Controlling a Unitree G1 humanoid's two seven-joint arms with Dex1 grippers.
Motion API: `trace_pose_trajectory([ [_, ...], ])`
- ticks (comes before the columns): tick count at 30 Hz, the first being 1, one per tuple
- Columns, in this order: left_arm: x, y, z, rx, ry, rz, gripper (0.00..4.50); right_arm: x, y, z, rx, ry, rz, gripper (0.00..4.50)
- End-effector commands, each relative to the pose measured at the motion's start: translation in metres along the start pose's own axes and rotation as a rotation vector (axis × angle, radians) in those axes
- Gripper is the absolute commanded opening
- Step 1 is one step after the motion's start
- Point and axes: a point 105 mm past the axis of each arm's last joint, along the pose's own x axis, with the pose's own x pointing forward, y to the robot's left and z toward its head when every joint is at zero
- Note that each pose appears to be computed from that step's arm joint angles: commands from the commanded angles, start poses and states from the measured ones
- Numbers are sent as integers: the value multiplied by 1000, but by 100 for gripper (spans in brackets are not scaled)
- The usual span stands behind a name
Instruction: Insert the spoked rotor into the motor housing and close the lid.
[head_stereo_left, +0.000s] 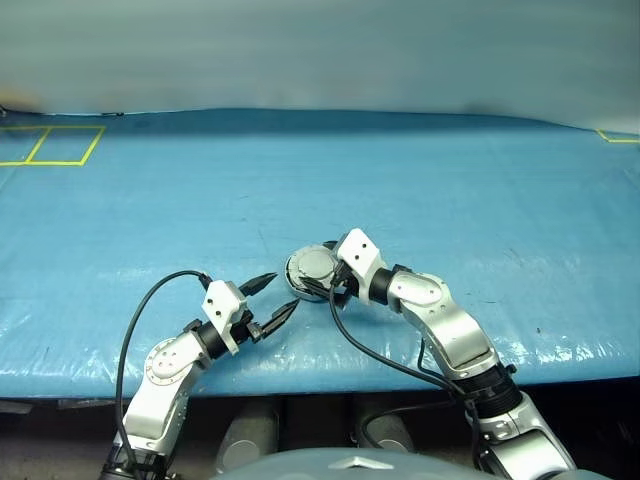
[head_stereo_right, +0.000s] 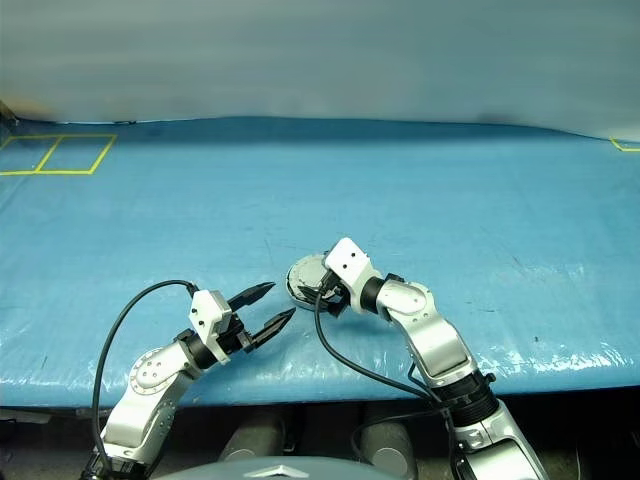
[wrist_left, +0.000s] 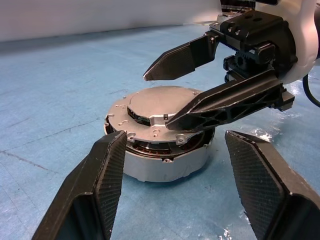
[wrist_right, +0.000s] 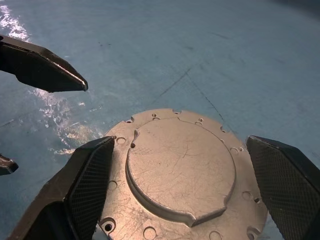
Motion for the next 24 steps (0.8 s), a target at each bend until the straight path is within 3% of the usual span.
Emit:
trace_pose_trajectory([
  [1, 1, -2, 11, 24, -32, -14, 334, 1, 0, 6, -22, -21, -5, 446],
  [4, 1, -2, 12, 26, -32, -14, 334, 2, -1, 5, -17, -20, -16, 446],
  [10, 0, 1, 14, 31, -34, -11, 334, 3, -3, 0, 6, -9, -30, 300],
  [24, 2, 0, 15, 32, -34, -13, 334, 10, 2, 2, 92, -3, -31, 300],
])
